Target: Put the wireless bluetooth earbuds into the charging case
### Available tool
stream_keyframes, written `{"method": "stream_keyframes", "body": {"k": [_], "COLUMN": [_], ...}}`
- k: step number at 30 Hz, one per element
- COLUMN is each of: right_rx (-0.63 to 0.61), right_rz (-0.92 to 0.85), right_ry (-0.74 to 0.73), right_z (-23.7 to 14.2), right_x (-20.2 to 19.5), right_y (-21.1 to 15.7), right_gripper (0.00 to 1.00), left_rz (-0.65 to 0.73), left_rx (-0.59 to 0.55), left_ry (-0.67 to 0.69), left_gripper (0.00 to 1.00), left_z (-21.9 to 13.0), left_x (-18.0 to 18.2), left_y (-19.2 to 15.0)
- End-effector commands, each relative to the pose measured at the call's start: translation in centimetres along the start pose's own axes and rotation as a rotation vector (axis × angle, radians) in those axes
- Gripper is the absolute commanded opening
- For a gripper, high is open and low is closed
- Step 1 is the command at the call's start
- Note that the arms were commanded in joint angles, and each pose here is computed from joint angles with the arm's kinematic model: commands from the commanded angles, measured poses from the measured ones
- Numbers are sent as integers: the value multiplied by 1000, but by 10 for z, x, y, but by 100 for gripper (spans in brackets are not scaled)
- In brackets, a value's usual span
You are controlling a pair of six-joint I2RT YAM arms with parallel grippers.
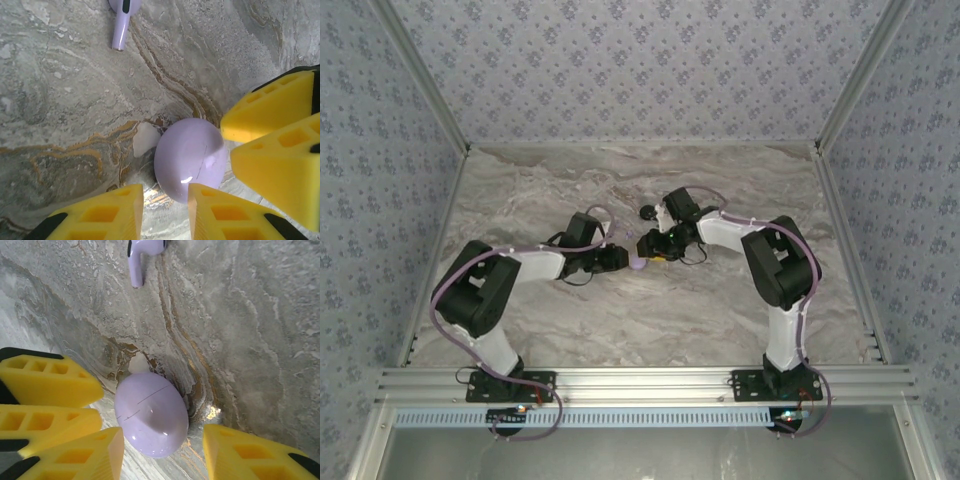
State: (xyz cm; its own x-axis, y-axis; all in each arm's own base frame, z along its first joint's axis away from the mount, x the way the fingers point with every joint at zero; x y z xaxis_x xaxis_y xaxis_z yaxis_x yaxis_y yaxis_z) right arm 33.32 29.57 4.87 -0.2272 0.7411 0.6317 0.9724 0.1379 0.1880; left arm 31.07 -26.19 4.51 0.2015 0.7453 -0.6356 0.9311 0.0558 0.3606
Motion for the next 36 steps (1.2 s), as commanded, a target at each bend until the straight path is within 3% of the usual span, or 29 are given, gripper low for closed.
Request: {"method": "stream_keyframes", "body": {"k": [1, 11, 24, 36], "right_rx": [29, 37, -9, 24], "right_rz": [21, 33, -20, -45], "right_ry": [25, 90, 162, 160], "right_z": [8, 13, -7, -6], "right_x": [-4, 2, 31, 42], "right_y": [-4, -5, 3, -3], "right_gripper": [48, 47, 45, 46], "left_rz": [34, 6, -7, -29], "left_rx": [-11, 26, 51, 61], "left_ry": [-41, -22, -6, -24], "left_gripper": [29, 20, 19, 21], "left_z": [6, 14, 22, 32], "left_x": [-12, -1, 6, 6], "left_y": [10, -1, -6, -8]}}
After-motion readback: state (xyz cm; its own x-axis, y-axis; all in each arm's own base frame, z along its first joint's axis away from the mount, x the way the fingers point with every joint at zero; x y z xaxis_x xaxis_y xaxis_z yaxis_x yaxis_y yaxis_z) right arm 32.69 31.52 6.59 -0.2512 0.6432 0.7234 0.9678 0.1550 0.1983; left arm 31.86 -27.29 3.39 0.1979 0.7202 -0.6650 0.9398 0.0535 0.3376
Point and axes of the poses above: each hand's point on the last joint's axis, 136 mm out from that joint toward the fingers, its own z axis out along the fingers, its own x axis along the line the jaws close on, y = z × x, the point moved 1 cm from there along -z, back along the fingers
